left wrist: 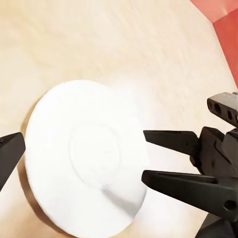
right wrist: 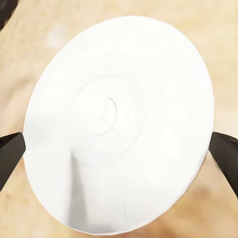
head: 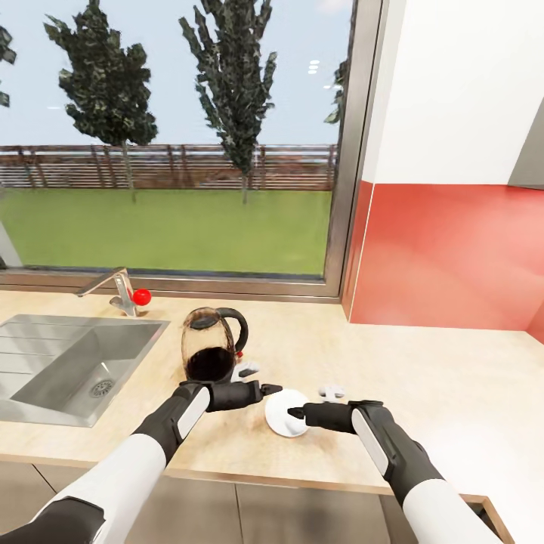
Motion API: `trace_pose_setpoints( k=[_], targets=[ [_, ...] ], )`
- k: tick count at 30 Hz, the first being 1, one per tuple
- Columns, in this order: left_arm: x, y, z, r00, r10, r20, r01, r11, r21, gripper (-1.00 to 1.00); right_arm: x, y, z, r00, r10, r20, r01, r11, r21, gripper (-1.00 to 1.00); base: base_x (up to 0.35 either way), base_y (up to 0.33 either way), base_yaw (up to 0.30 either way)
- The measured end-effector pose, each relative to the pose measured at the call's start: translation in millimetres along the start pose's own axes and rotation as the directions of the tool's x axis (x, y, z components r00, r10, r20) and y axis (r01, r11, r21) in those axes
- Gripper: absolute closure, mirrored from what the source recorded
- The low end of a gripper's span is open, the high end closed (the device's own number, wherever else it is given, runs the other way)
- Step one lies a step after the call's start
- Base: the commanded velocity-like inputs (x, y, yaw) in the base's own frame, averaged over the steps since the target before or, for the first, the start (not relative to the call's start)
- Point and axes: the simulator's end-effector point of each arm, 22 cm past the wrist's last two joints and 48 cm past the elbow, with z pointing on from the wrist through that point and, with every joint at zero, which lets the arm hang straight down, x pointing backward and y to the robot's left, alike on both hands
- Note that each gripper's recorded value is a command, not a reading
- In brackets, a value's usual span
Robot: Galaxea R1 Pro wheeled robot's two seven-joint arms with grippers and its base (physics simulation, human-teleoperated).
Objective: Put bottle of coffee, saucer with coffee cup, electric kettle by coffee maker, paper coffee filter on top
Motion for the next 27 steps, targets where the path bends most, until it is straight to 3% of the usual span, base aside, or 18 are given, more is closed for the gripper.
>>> trace_pose_setpoints(
  k=[7, 13, 27],
  targets=[
    [0.7, 1.8, -0.2, 1.000, -0.001, -0.001, 0.001, 1.000, -0.005, -1.00, 0.0, 4.0, 1.3, 1.000, -0.002, 0.000, 0.002, 1.000, -0.005, -1.00, 0.000, 0.000, 0.000],
    [11.6, 9.4, 1.3, 0.999, -0.027, -0.020, 0.027, 1.000, -0.015, -1.00, 0.9, 16.1, 6.1, 1.000, -0.002, -0.001, 0.002, 1.000, -0.022, -1.00, 0.000, 0.000, 0.000],
    [10.2, 7.0, 1.8, 0.999, -0.047, -0.011, 0.047, 0.999, -0.003, -1.00, 1.2, 17.2, 6.4, 1.000, -0.001, -0.002, 0.001, 1.000, -0.024, -1.00, 0.000, 0.000, 0.000]
  ],
)
